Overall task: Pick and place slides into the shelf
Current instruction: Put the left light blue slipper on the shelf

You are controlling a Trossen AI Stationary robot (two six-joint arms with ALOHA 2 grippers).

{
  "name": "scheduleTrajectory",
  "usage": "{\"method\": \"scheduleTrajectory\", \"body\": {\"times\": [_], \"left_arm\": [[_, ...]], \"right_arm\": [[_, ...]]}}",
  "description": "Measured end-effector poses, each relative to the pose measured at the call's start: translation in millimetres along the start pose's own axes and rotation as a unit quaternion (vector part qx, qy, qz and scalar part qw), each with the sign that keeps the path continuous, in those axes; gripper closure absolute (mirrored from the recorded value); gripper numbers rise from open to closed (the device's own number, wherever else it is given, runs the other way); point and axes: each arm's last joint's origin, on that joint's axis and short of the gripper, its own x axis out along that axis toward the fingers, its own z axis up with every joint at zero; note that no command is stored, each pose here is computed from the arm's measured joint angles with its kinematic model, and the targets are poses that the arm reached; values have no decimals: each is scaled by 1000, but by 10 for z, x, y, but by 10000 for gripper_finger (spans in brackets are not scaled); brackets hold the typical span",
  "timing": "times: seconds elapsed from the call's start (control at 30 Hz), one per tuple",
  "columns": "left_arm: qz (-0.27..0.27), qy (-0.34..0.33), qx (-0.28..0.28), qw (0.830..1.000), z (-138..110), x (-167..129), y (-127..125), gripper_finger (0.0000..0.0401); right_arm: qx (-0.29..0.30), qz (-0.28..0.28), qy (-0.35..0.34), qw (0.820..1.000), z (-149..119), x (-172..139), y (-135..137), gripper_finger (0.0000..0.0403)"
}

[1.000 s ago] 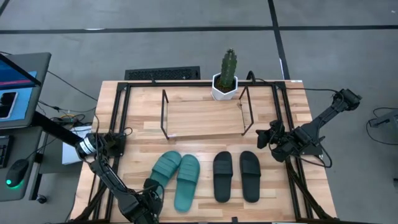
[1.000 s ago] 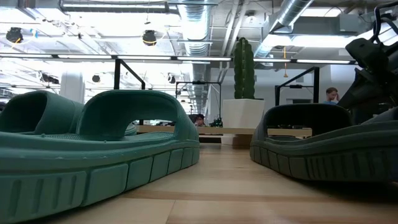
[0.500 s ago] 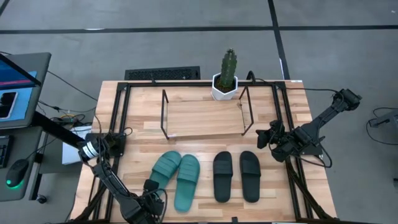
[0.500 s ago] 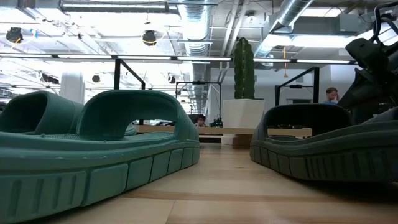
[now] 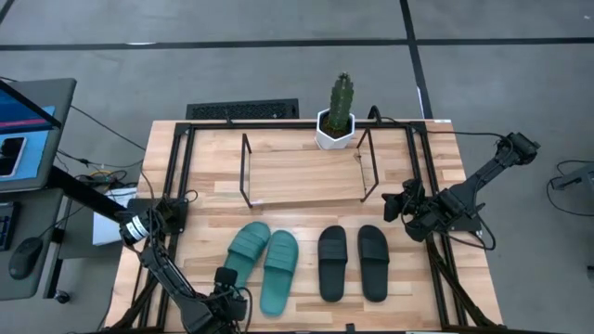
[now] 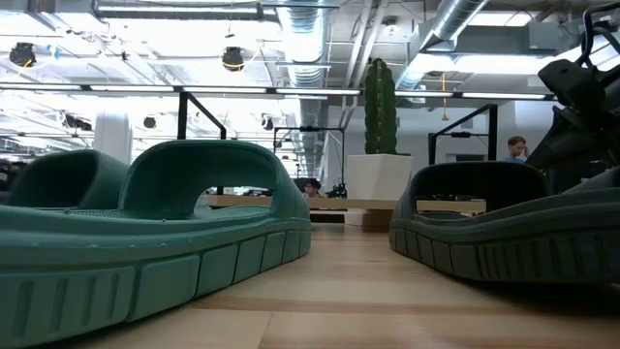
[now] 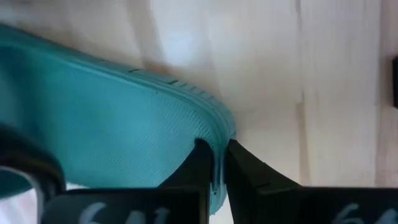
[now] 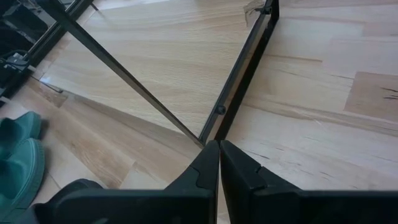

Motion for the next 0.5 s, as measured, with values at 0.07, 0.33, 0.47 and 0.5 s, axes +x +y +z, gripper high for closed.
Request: {"method": "scheduleTrajectory", "body": {"times": [0.07, 0.33, 0.47, 0.5], "left_arm": [[5, 6, -7, 1000, 6, -67, 13, 393], [2, 3, -43, 999, 68, -364, 34, 394], [-9, -9, -69, 998, 111, -540, 43, 394], [-11, -14, -75, 997, 125, -586, 45, 394]], "right_arm": [[0, 0, 0, 1000, 0, 0, 0, 395], [0, 0, 0, 1000, 0, 0, 0, 395], [0, 0, 0, 1000, 0, 0, 0, 395], [0, 0, 0, 1000, 0, 0, 0, 395]]}}
